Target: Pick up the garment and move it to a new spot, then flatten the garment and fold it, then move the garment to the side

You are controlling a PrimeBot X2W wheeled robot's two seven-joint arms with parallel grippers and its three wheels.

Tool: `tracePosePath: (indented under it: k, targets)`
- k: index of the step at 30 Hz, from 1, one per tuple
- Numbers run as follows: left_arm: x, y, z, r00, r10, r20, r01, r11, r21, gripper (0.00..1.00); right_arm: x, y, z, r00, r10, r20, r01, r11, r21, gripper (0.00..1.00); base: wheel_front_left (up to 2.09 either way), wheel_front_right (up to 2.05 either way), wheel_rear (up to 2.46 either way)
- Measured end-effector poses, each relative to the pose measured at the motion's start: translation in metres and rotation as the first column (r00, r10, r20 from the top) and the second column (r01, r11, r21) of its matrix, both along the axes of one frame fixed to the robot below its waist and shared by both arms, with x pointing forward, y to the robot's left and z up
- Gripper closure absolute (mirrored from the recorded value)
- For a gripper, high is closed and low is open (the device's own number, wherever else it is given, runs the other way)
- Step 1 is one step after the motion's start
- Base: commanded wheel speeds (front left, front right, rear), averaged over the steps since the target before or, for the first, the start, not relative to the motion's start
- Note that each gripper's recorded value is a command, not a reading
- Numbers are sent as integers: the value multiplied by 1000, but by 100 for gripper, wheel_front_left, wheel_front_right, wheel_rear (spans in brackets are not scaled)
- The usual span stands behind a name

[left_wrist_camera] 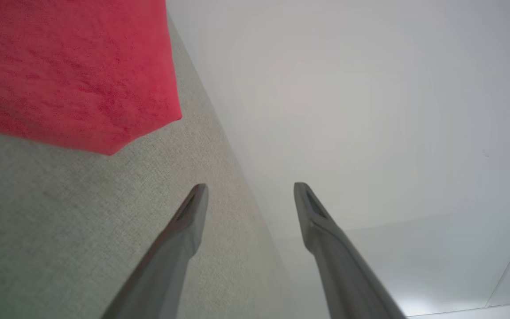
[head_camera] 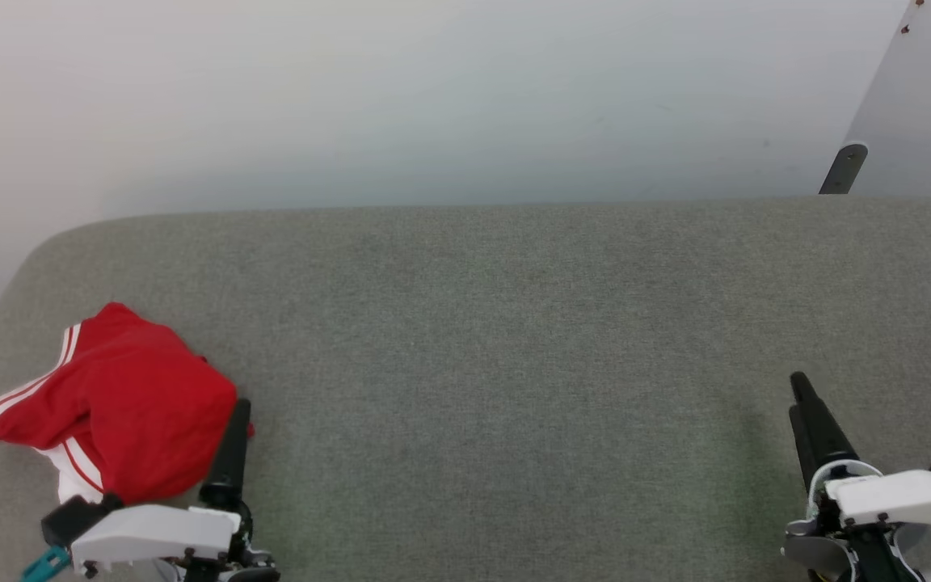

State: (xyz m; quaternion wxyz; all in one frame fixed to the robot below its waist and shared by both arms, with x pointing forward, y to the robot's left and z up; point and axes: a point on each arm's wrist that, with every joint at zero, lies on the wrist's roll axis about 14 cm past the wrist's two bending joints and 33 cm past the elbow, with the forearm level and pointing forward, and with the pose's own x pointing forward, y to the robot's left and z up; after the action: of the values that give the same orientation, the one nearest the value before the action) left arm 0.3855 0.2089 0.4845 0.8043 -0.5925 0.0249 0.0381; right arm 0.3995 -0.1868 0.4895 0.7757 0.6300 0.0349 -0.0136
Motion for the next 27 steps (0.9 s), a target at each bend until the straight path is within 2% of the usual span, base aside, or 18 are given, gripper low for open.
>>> tracePosePath:
  k: [5, 12, 20, 27]
  targets:
    - [2, 1, 3, 1000, -5, -2, 5, 992, 125, 0, 6, 1, 3, 1000, 25, 4, -25, 989, -143, 0, 0, 0, 0]
    - [3, 2, 3, 1000, -12, -18, 17, 955, 297, 0, 11, 1, 9, 999, 41, 24, -31, 945, -326, 0, 0, 0, 0]
    - [5, 5, 6, 1000, -15, -16, 21, 891, 453, 0, 15, 6, 17, 996, 71, 47, -39, 867, -496, 0, 0, 0, 0]
    - [6, 5, 8, 1000, -21, -15, 25, 824, 566, 0, 19, 12, 22, 992, 108, 60, -47, 778, -627, 0, 0, 0, 0]
